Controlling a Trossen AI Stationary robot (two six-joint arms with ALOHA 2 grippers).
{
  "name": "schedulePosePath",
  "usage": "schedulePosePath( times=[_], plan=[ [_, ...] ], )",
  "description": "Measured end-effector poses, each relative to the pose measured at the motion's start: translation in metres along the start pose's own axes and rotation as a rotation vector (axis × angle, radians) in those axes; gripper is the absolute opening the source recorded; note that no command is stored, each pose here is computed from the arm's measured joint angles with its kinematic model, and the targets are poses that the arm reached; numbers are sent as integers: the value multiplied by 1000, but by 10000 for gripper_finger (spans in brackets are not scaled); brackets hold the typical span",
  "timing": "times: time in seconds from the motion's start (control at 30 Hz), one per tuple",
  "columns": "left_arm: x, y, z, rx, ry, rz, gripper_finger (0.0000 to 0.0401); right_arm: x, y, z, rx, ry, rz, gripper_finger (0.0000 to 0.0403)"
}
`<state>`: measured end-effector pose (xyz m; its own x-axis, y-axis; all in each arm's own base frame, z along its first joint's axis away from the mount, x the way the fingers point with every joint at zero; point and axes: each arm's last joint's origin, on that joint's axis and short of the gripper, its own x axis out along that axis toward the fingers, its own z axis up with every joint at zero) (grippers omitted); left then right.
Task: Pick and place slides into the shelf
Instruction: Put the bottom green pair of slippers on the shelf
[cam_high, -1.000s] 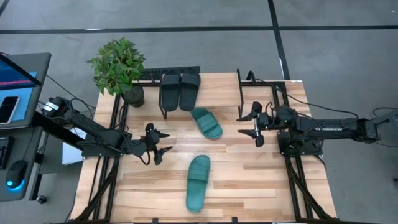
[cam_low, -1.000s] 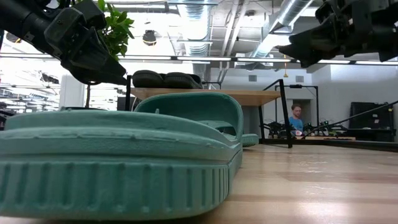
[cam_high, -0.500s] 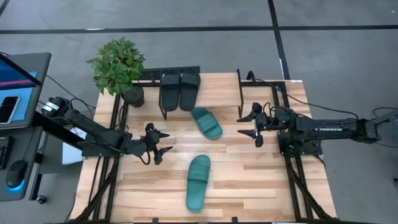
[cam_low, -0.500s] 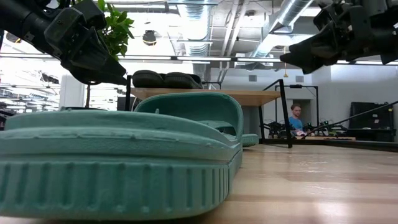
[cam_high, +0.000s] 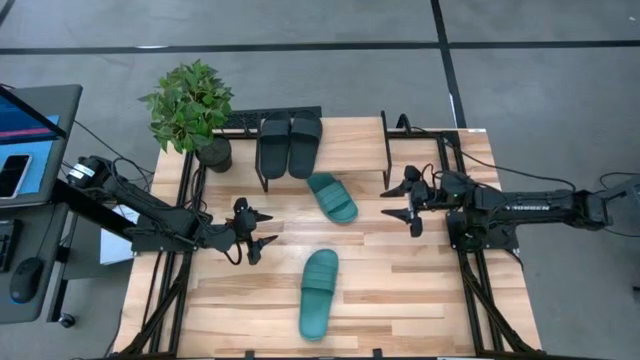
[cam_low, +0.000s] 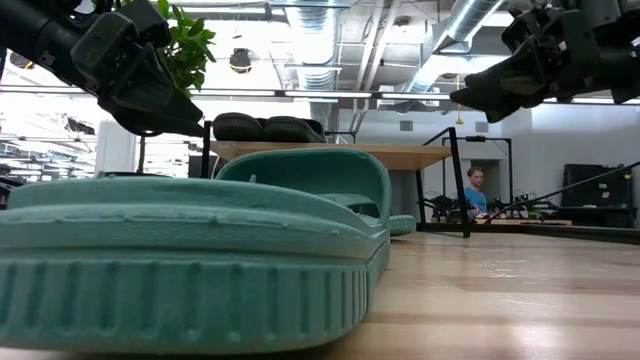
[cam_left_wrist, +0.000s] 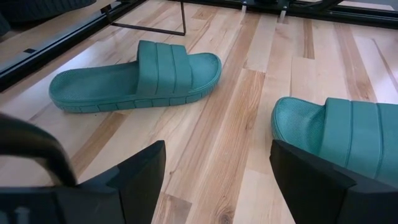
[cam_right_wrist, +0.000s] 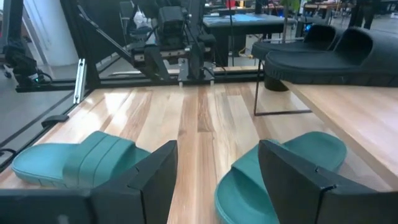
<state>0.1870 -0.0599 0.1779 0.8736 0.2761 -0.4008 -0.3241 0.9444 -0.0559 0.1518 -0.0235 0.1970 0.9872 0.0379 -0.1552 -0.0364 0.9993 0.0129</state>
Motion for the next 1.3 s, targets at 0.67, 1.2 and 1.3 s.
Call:
schedulePosePath(
  times=[0.67,1.2,1.3],
  plan=[
    [0,0,0,-16,-3,-1,274,5,-1,-6,10,44,2,215],
    [0,0,0,-45,-3,6,274,5,-1,-6,10,44,3,215],
    [0,1,-2,-28,16,8,274,5,-1,-5,10,44,3,215]
  ],
)
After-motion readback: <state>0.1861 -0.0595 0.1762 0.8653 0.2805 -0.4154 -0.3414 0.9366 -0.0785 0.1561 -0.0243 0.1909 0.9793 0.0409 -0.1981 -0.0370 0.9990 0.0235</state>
